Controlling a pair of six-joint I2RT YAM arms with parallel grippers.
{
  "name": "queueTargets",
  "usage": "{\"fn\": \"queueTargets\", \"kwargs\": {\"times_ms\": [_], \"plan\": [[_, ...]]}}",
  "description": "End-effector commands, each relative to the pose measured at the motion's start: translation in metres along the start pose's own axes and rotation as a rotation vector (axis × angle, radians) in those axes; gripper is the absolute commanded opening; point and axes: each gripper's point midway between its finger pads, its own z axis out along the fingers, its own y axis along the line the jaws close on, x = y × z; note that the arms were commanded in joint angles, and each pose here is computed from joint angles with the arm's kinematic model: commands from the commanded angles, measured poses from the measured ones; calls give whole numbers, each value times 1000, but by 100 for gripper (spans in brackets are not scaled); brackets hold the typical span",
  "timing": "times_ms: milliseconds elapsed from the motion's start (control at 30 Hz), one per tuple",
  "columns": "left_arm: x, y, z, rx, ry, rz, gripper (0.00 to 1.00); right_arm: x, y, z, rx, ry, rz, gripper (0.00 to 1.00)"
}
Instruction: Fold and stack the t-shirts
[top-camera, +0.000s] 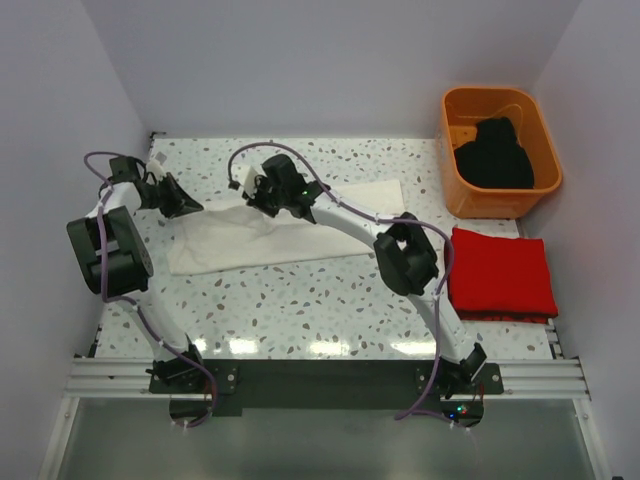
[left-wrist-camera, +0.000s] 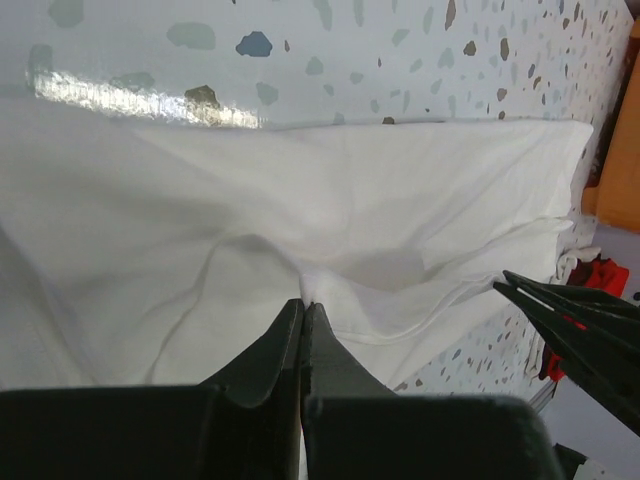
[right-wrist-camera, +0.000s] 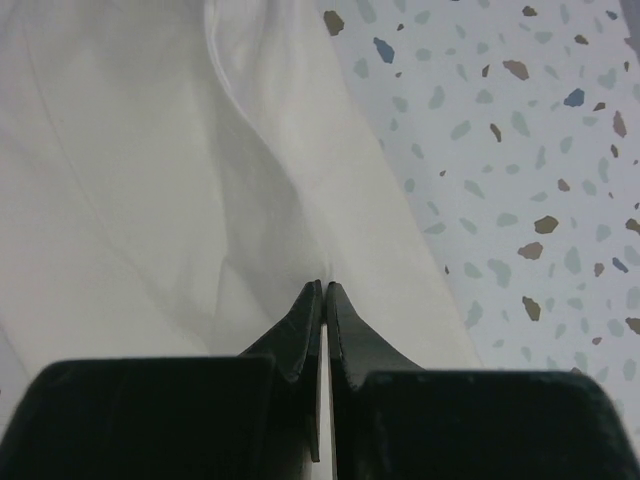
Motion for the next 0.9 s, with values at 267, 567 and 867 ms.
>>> {"fn": "queueTargets", "kwargs": {"times_ms": [267,567,867], "plan": [[-26,-11,8,61,-88,18,0,-29,-39,9,116,-130,-107,0],[2,-11,-6,15,-67,17,0,-15,-32,7,100,-111,-124,0],[38,2,-4,-18,-18,-29,0,-8,-40,3,169,-119,-158,0]]}}
